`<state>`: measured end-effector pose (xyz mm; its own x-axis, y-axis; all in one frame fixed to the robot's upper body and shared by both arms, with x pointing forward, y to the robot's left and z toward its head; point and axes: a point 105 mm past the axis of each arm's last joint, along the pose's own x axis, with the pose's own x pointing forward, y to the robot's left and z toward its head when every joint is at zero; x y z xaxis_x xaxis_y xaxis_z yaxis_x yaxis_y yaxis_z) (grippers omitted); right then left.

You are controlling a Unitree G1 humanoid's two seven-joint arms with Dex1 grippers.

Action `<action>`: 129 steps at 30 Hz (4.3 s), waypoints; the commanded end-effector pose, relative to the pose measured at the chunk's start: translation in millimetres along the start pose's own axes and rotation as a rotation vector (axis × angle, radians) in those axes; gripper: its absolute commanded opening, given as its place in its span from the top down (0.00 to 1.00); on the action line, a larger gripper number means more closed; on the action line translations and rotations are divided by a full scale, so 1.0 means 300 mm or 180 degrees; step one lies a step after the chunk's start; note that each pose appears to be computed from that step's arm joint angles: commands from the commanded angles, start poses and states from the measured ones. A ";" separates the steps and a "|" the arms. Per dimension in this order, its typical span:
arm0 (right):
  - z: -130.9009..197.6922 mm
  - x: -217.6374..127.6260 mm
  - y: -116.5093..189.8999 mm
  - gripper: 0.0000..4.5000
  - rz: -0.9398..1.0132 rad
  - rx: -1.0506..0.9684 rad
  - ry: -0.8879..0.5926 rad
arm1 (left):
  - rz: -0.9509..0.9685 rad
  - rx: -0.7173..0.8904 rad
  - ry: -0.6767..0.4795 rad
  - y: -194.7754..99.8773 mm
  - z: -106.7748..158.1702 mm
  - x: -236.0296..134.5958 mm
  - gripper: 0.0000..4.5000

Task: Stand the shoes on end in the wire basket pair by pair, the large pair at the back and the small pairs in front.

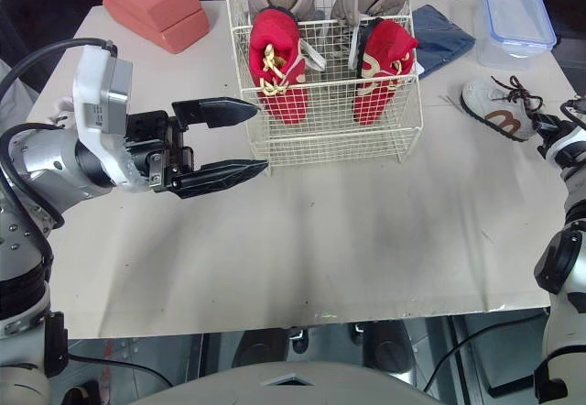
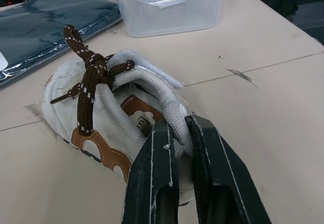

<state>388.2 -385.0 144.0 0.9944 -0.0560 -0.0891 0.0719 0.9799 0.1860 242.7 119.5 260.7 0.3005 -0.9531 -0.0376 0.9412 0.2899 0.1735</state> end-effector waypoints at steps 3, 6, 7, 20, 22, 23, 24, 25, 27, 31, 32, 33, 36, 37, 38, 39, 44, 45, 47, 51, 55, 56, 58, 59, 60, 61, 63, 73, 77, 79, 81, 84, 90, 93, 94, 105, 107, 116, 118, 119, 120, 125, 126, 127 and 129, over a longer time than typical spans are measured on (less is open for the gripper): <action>0.117 -0.024 -0.012 0.99 0.0110 -0.0151 -0.0373 | -0.0047 0.0164 -0.0059 -0.011 0.037 -0.003 0.00; 0.181 -0.041 0.000 0.99 0.0252 -0.0238 -0.0604 | -0.0053 0.0161 -0.0058 -0.010 0.036 -0.003 0.00; 0.208 -0.049 0.007 0.99 0.0318 -0.0253 -0.0702 | -0.0057 0.0159 -0.0057 -0.010 0.036 -0.003 0.00; 0.510 -0.344 0.266 0.99 0.2385 -0.0257 -0.1799 | -0.0048 0.0179 -0.0019 0.019 0.037 -0.019 0.00; 0.507 -0.398 0.347 0.99 0.2838 -0.0340 -0.1675 | -0.0038 0.0189 -0.0012 0.029 0.038 -0.026 0.00; 0.507 -0.419 0.389 0.99 0.3026 -0.0368 -0.1628 | -0.0027 0.0196 -0.0011 0.035 0.040 -0.030 0.00; 0.505 -0.434 0.422 0.99 0.3164 -0.0386 -0.1589 | -0.0017 0.0202 -0.0011 0.041 0.041 -0.034 0.00; 0.501 -0.450 0.461 0.99 0.3329 -0.0415 -0.1535 | -0.0014 0.0217 -0.0011 0.045 0.044 -0.038 0.00; 0.471 -0.487 0.550 0.99 0.3714 -0.0530 -0.1321 | -0.0018 0.0189 -0.0109 0.048 0.065 -0.047 0.00; 0.394 -0.540 0.690 0.99 0.4322 -0.0940 -0.0904 | 0.0001 0.0159 -0.0204 0.055 0.103 -0.067 0.00; 0.388 -0.543 0.707 0.99 0.4386 -0.1003 -0.0880 | 0.0016 0.0151 -0.0217 0.058 0.108 -0.071 0.00; 0.376 -0.545 0.729 0.99 0.4477 -0.1135 -0.0838 | 0.0051 0.0139 -0.0240 0.064 0.114 -0.076 0.00; 0.338 -0.542 0.792 0.99 0.4690 -0.1565 -0.0763 | 0.0090 0.0078 -0.0246 0.073 0.111 -0.083 0.00; 0.324 -0.534 0.818 0.99 0.4730 -0.1780 -0.0786 | 0.0071 0.0039 -0.0237 0.070 0.105 -0.081 0.00; 0.313 -0.525 0.844 0.99 0.4765 -0.2003 -0.0863 | 0.0041 -0.0004 -0.0234 0.064 0.099 -0.078 0.00; 0.310 -0.516 0.880 0.99 0.4798 -0.2250 -0.1042 | 0.0009 -0.0060 -0.0229 0.059 0.091 -0.073 0.00; 0.296 -0.510 1.004 0.99 0.4996 -0.3147 -0.1893 | -0.0137 -0.0316 0.0064 0.031 0.014 -0.058 0.00; 0.293 -0.509 1.013 0.99 0.5017 -0.3207 -0.1959 | -0.0163 -0.0333 0.0100 0.026 0.006 -0.056 0.00; 0.297 -0.518 1.050 0.99 0.5077 -0.3374 -0.2275 | -0.0209 -0.0349 0.0193 0.016 -0.016 -0.047 0.00; 0.306 -0.530 1.093 0.99 0.5090 -0.3537 -0.2720 | -0.0193 -0.0328 0.0333 0.022 -0.045 -0.037 0.00; 0.318 -0.546 1.127 0.99 0.5071 -0.3596 -0.3030 | -0.0289 -0.0367 0.0432 0.013 -0.072 -0.022 0.00; 0.322 -0.551 1.134 0.99 0.5069 -0.3588 -0.3089 | -0.0312 -0.0390 0.0441 0.012 -0.076 -0.020 0.00; 0.325 -0.557 1.140 0.99 0.5067 -0.3565 -0.3154 | -0.0360 -0.0416 0.0445 0.009 -0.079 -0.019 0.00; 0.325 -0.560 1.142 1.00 0.5069 -0.3556 -0.3166 | -0.0376 -0.0421 0.0437 0.009 -0.079 -0.019 0.06; 0.327 -0.564 1.145 1.00 0.5064 -0.3503 -0.3180 | -0.0390 -0.0424 0.0422 0.008 -0.078 -0.018 0.12; 0.330 -0.567 1.146 1.00 0.5054 -0.3475 -0.3198 | -0.0407 -0.0427 0.0417 0.007 -0.078 -0.018 0.18; 0.334 -0.570 1.149 1.00 0.5030 -0.3446 -0.3220 | -0.0435 -0.0433 0.0406 0.005 -0.078 -0.015 0.40; 0.372 -0.529 1.131 0.43 0.4499 -0.3150 -0.3213 | -0.0344 -0.0388 0.0252 0.025 -0.063 -0.003 0.90; 0.366 -0.448 1.064 0.01 0.4166 -0.2556 -0.2478 | -0.0118 -0.0260 0.0113 0.061 -0.048 -0.002 0.90; 0.345 -0.424 1.020 0.00 0.4043 -0.2065 -0.2023 | -0.0010 -0.0202 0.0020 0.076 -0.038 0.001 0.90; 0.323 -0.425 1.002 0.00 0.4021 -0.1846 -0.1739 | 0.0023 -0.0183 -0.0035 0.081 -0.034 0.005 0.90; 0.312 -0.446 0.997 0.00 0.4017 -0.1069 -0.1300 | 0.0095 -0.0149 -0.0121 0.089 -0.037 0.016 0.90; 0.283 -0.498 1.065 0.00 0.4089 0.0094 -0.0746 | 0.0119 -0.0113 -0.0185 0.086 -0.044 0.034 0.90; 0.257 -0.517 1.098 0.00 0.4115 0.0243 -0.0544 | 0.0130 -0.0065 -0.0199 0.087 -0.045 0.041 0.90; 0.238 -0.509 1.105 0.00 0.4055 0.0211 -0.0452 | 0.0131 -0.0050 -0.0206 0.087 -0.044 0.043 0.90; 0.196 -0.450 1.116 0.82 0.3663 0.0245 -0.0120 | 0.0120 -0.0046 -0.0220 0.082 -0.048 0.050 0.90; 0.193 -0.452 1.118 0.98 0.3665 0.0242 -0.0083 | 0.0121 -0.0096 -0.0237 0.083 -0.050 0.053 0.90; 0.224 -0.473 1.118 1.00 0.3700 0.0433 -0.0101 | -0.0019 -0.0461 -0.0469 0.077 -0.011 0.048 0.64; 0.235 -0.485 1.109 1.00 0.3735 0.0416 -0.0145 | -0.0018 -0.0481 -0.0464 0.074 -0.011 0.046 0.44; 0.241 -0.492 1.102 1.00 0.3752 0.0390 -0.0175 | -0.0015 -0.0480 -0.0453 0.073 -0.011 0.046 0.37; 0.254 -0.494 1.089 1.00 0.3726 0.0375 -0.0234 | 0.0019 -0.0446 -0.0466 0.076 -0.006 0.042 0.29; 0.318 -0.468 1.017 1.00 0.3375 0.0367 -0.0547 | 0.0071 -0.0406 -0.0497 0.075 0.015 0.014 0.01; 0.328 -0.459 0.997 1.00 0.3265 0.0378 -0.0602 | 0.0065 -0.0382 -0.0455 0.071 0.015 0.011 0.01; 0.338 -0.444 0.972 1.00 0.3112 0.0382 -0.0658 | 0.0068 -0.0355 -0.0416 0.068 0.015 0.008 0.01; 0.343 -0.413 0.927 1.00 0.2818 0.0344 -0.0722 | 0.0097 -0.0287 -0.0359 0.065 0.019 0.006 0.01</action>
<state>292.3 -108.9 294.2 0.6344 0.7271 0.2623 -0.7730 0.5946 0.2212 269.5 124.0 259.9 0.3276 -0.9419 0.0748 0.9437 0.3300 0.0219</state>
